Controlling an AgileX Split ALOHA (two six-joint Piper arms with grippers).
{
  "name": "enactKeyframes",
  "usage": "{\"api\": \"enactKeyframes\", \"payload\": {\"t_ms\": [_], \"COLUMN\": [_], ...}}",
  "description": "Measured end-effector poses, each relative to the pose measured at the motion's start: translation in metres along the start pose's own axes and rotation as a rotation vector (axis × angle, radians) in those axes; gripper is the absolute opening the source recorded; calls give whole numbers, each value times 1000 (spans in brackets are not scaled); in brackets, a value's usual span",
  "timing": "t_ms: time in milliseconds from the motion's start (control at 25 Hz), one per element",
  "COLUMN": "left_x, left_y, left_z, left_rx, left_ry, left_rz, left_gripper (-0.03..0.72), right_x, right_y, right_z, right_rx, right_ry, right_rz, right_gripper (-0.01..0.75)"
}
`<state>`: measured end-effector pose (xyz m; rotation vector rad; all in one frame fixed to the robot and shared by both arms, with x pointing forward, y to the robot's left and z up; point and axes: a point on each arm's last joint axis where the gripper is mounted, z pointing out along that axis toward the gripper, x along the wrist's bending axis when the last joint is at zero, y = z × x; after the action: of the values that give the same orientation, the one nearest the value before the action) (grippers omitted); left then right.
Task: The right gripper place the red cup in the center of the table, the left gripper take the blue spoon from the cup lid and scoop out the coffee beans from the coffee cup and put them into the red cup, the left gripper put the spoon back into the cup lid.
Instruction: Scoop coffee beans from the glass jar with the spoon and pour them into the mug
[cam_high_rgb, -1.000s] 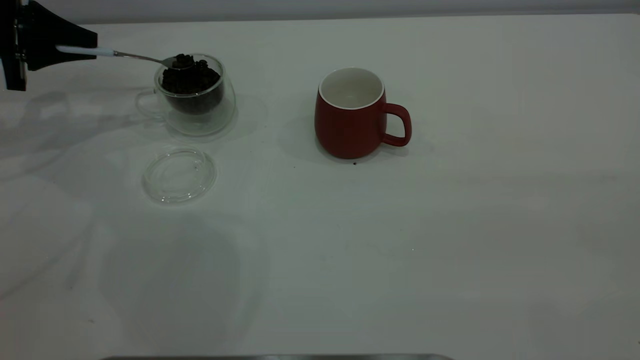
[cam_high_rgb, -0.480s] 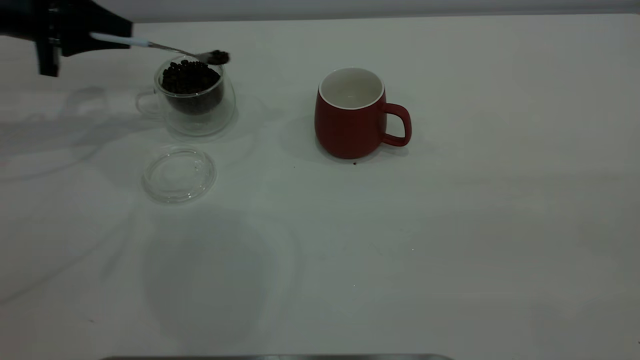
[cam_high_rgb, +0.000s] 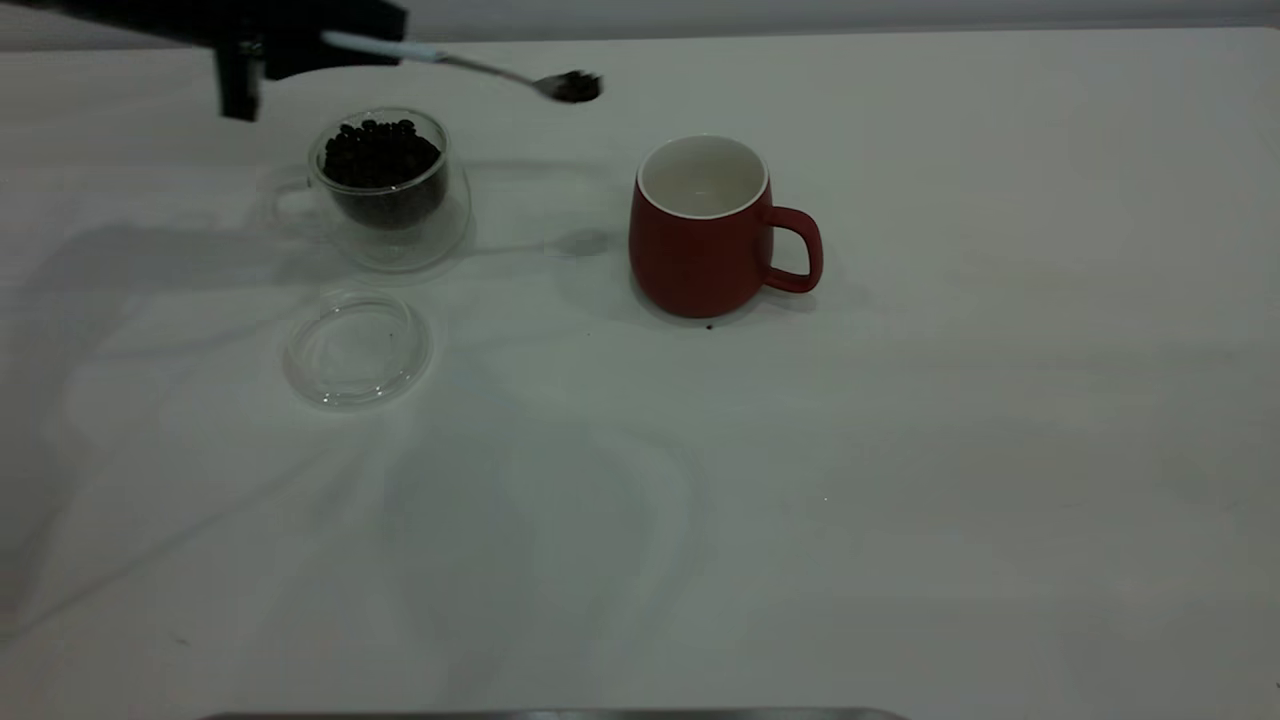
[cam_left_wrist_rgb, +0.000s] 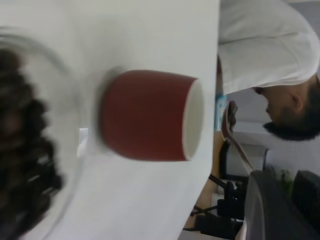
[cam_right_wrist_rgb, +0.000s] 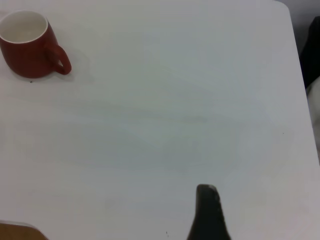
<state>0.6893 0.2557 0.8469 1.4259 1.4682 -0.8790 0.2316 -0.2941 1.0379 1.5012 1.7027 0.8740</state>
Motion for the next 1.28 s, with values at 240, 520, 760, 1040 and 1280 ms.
{"api": "enactKeyframes", "payload": {"t_ms": [240, 520, 760, 1040, 1280], "left_x": [-15, -21, -21, -19, -21], "left_y": [-6, -11, -10, -8, -9], "left_z": [32, 47, 55, 62, 67], "left_rx": [49, 84, 70, 37, 49], "left_ry": [-29, -33, 0, 56, 52], "left_rz": [44, 71, 165, 306, 496], "left_gripper": [114, 114, 114, 114, 114], "right_x": [0, 0, 0, 0, 0], "right_y": [0, 0, 0, 0, 0], "right_z": [0, 0, 0, 0, 0], "right_rx": [0, 0, 0, 0, 0], "right_ry": [0, 0, 0, 0, 0], "right_rz": [0, 0, 0, 0, 0], "right_gripper": [588, 588, 588, 588, 588]}}
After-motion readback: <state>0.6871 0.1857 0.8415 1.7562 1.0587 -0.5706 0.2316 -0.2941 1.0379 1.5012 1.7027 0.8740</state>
